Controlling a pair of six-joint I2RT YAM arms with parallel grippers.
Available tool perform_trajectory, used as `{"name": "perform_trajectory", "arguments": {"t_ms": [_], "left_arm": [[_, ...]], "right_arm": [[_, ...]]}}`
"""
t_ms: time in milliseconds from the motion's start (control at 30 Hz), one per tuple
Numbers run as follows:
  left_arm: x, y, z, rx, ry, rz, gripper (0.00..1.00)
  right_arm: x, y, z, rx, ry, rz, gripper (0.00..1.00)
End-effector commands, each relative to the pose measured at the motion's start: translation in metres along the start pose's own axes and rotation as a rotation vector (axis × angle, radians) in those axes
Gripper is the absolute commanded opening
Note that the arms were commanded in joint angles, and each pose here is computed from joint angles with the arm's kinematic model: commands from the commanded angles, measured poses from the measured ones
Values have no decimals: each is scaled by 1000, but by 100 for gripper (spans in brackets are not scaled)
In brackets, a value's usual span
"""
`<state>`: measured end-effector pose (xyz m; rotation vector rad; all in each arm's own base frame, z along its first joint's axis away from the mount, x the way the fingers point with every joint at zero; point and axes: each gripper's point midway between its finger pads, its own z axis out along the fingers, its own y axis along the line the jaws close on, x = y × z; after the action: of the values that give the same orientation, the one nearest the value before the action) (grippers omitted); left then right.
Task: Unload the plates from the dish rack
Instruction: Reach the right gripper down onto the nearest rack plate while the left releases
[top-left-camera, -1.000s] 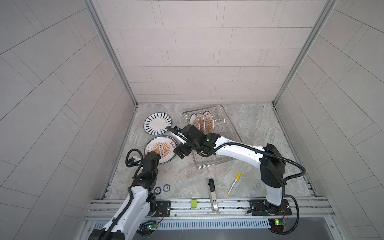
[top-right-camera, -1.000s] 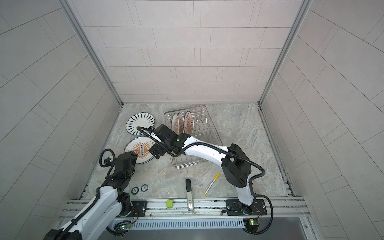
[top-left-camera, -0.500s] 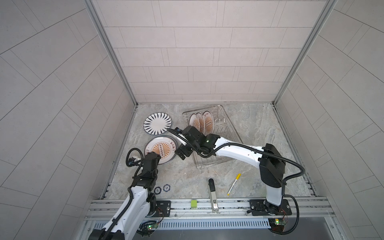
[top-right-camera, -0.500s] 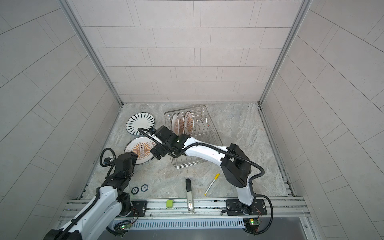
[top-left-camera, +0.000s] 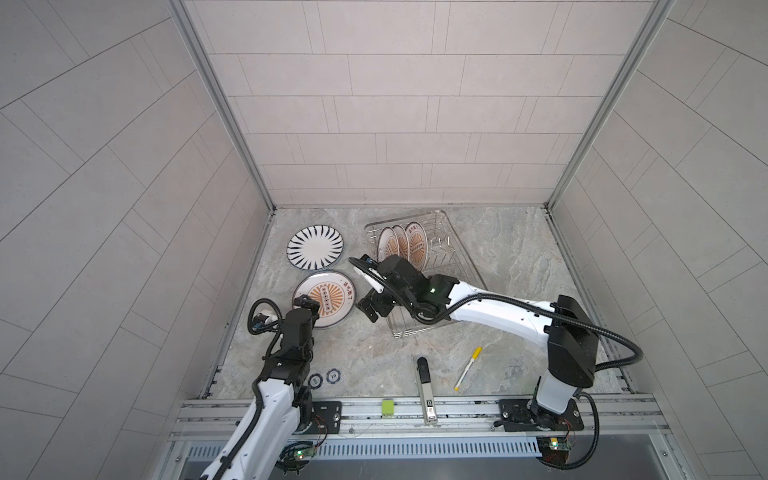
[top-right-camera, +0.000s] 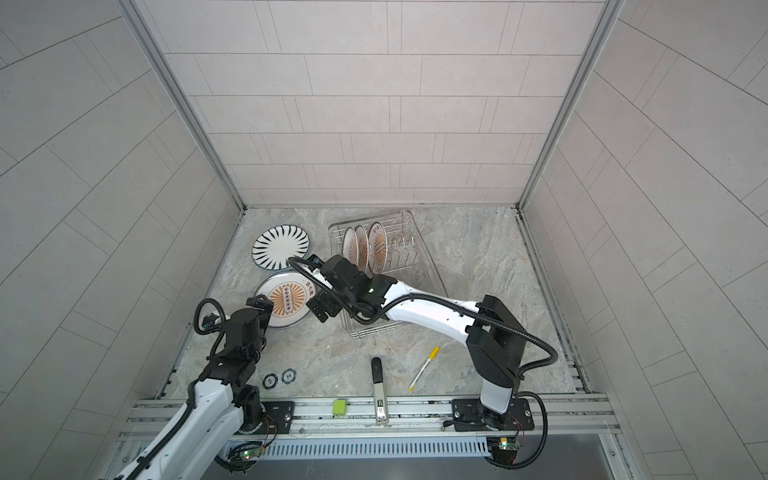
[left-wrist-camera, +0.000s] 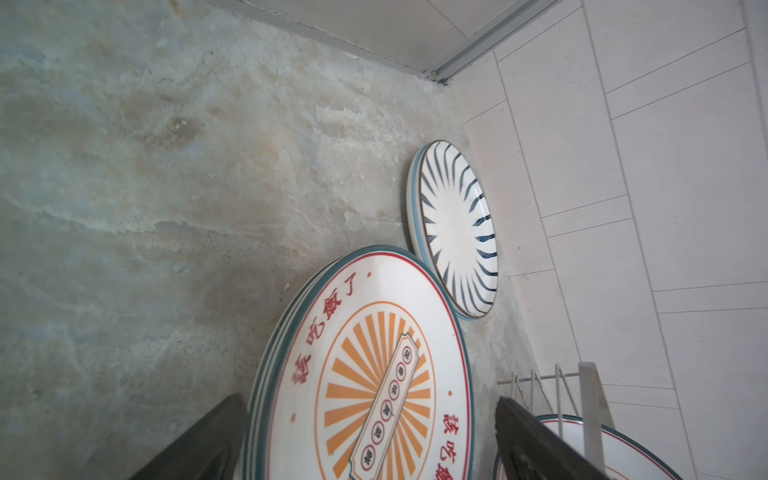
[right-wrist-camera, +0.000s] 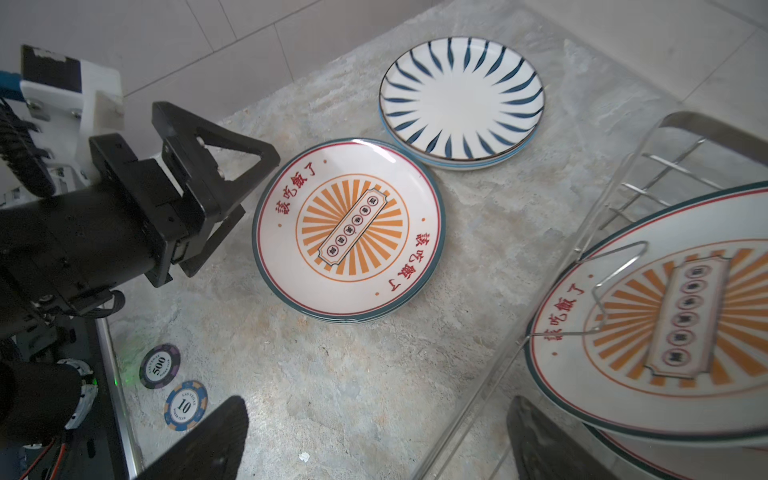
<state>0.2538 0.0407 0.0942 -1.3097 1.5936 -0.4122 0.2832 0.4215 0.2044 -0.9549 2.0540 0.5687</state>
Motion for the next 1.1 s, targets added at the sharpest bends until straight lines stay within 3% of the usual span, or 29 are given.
{"name": "perform_trajectory", "arguments": {"t_ms": [0,167,300,600,733,933,1067], "left_arm": [[-12,-6,-8,15,-41,2,100],[-13,-30,-15,110,-16,18,100],[14,-94,-25,416,116,131,100],[85,-182,-68,891,355,352,100],[111,-194,-75,904,389,451,100],[111,-194,-81,936,378,438,100],[124,-197,-93,994,450,472,100]], "right_arm": [[-30,-18,-32,112,-157,64,99],[-31,-46,-66,249,-242,113,100],[-28,-60,-86,319,-275,122,99],[-24,-90,-99,395,-292,177,96],[-26,-103,-86,421,-252,202,86],[-34,-126,-65,474,-186,258,65],[-33,-142,-45,532,-138,275,53]]}}
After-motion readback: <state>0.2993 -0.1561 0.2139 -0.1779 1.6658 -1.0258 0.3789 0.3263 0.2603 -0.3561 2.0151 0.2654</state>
